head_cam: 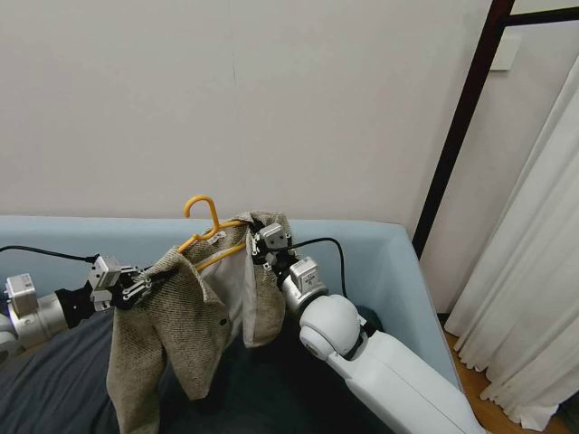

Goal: Pick up the clothes from the sofa and hang them on the clothes hanger.

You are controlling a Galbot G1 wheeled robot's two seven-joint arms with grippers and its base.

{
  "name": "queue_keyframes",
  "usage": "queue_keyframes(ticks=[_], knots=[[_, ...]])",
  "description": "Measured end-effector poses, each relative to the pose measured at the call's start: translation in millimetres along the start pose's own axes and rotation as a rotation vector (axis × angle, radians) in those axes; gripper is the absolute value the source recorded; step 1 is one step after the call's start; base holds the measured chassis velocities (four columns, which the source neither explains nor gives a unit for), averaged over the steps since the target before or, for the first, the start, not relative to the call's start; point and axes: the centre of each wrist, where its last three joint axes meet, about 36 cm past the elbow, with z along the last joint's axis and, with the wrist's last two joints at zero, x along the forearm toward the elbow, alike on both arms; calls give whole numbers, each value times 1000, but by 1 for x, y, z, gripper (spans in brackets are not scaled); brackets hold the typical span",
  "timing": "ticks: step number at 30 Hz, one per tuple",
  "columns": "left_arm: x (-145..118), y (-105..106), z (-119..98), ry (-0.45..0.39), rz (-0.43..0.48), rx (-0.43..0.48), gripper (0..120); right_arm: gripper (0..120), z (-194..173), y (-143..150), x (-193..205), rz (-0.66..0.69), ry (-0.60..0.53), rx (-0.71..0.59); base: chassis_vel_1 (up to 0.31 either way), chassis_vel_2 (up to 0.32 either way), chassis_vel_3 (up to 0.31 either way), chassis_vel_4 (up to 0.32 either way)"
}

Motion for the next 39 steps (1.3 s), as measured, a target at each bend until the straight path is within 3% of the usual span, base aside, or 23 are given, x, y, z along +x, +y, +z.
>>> queue_keyframes(ticks=[6, 12, 17, 20, 22, 25, 26, 27, 29, 39], knots=[[1, 3, -1, -4, -12, -4, 8, 35, -5, 3, 20, -51, 8, -1, 0, 0, 0, 0], [2, 6, -2, -11, -23, -8, 8, 55, -14, -2, 36, -124, 15, -92, 0, 0, 0, 0], [3, 6, -1, -23, -25, -3, 8, 72, -22, -29, 37, -140, -55, -90, 0, 0, 0, 0], [3, 5, 0, -37, 10, 1, 8, 89, -26, -81, 32, -178, -79, -29, 0, 0, 0, 0], [3, 4, 0, -40, 23, 3, 8, 92, -25, -95, 32, -215, -85, -22, 0, 0, 0, 0], [5, 7, 0, -57, 94, 18, 8, 100, -23, -157, 31, -465, -113, 3, 0, 0, 0, 0], [5, 7, 0, -57, 94, 18, 8, 100, -23, -157, 31, -465, -113, 3, 0, 0, 0, 0], [6, 10, -1, -59, 129, 18, 8, 100, -23, -183, 33, -574, -112, 42, 0, 0, 0, 0], [6, 13, -1, -58, 159, 16, 8, 100, -24, -206, 36, -661, -95, 88, 0, 0, 0, 0], [7, 14, 0, -42, 270, 11, 8, 100, -34, -253, 32, -703, 38, 237, 0, 0, 0, 0]])
